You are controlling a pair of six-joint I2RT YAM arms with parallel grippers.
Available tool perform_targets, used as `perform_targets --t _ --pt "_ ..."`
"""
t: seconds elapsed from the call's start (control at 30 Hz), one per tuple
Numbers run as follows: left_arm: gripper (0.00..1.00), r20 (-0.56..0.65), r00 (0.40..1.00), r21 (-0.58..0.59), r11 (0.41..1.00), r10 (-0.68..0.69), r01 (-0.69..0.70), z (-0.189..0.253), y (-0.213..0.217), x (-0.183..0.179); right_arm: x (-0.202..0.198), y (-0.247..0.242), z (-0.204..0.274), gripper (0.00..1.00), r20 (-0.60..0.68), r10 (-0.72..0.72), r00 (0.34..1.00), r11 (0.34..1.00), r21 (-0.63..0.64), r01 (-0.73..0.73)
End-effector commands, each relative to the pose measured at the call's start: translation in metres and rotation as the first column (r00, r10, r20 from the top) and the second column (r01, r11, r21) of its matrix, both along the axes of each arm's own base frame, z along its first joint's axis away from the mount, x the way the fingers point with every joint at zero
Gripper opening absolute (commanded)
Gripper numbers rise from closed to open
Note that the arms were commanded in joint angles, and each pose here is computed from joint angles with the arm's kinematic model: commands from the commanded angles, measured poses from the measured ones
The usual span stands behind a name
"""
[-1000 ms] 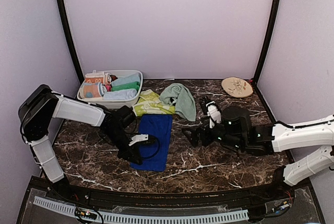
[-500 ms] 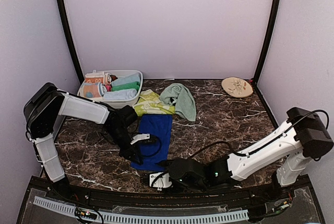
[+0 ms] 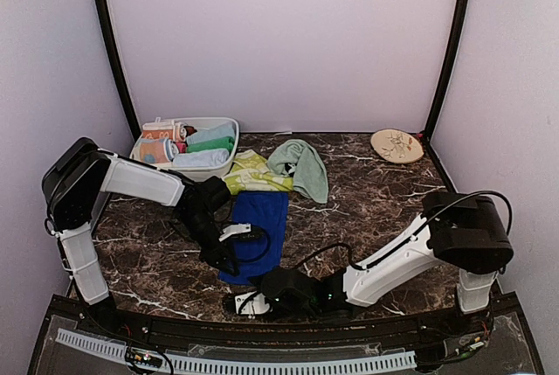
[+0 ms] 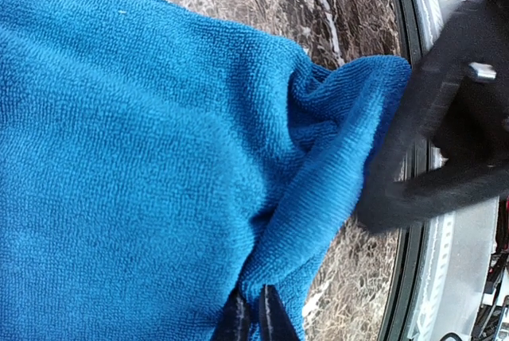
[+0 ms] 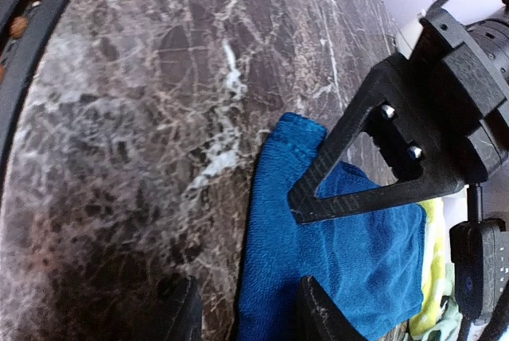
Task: Roll the towels
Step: Roll the towel at the center of the board.
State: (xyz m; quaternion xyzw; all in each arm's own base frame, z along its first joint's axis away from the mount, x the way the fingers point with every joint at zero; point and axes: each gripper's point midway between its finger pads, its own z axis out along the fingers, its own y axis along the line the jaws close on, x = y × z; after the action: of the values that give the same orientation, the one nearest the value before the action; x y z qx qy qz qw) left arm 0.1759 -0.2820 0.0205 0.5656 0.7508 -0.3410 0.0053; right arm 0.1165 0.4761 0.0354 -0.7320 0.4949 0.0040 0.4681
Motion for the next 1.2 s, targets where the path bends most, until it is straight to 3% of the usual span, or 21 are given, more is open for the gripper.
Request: perform_targets --t 0.0,0.2,0.33,0.5,0.6,0.7,0.8,0.87,0.97,1.17 --pt "0.11 0.003 1.0 0.051 0.998 -0.024 0.024 -0.011 0.011 -0.002 0.016 0.007 -0.003 0.38 -0.046 -0.057 0.997 0.997 0.054 0.059" --pt "0.35 0.017 1.0 -0.102 0.995 0.008 -0.006 0.023 0.018 0.002 0.02 -0.004 -0.013 0.19 -0.195 -0.116 0.974 0.991 0.035 0.125" --pt "0.49 0.066 0.997 -0.204 0.979 0.038 -0.024 0.046 0.031 0.008 0.025 -0.007 -0.014 0.14 -0.354 -0.164 0.921 0.982 0.026 0.185" --pt "0.53 0.196 0.979 -0.208 0.978 0.065 -0.023 0.056 0.048 0.018 0.027 -0.008 0.0 0.04 -0.565 -0.175 0.806 0.966 0.058 0.25" --pt "0.53 0.28 0.959 -0.222 0.975 0.043 0.021 0.067 0.053 0.017 0.028 -0.006 0.009 0.0 -0.748 -0.143 0.648 0.955 0.069 0.29" --pt "0.53 0.333 0.942 -0.259 0.964 0.034 0.057 0.082 0.052 0.012 0.036 -0.008 0.013 0.0 -0.9 -0.101 0.424 0.939 0.055 0.341" --pt "0.53 0.35 0.937 -0.248 0.965 0.003 0.09 0.079 0.046 0.003 0.04 -0.01 0.015 0.0 -0.982 -0.038 0.186 0.932 0.033 0.36" --pt "0.53 0.374 0.926 -0.198 0.971 -0.055 0.137 0.066 0.043 -0.007 0.04 -0.01 0.018 0.0 -0.997 -0.008 0.078 0.931 0.021 0.366" --pt "0.53 0.428 0.895 -0.156 0.965 -0.128 0.213 0.053 0.029 -0.018 0.04 -0.008 0.02 0.0 -1.0 0.01 -0.02 0.929 0.002 0.371" --pt "0.52 0.535 0.835 -0.154 0.957 -0.129 0.247 0.053 0.005 -0.006 0.04 -0.003 0.01 0.0 -0.99 -0.049 -0.13 0.93 -0.092 0.355"
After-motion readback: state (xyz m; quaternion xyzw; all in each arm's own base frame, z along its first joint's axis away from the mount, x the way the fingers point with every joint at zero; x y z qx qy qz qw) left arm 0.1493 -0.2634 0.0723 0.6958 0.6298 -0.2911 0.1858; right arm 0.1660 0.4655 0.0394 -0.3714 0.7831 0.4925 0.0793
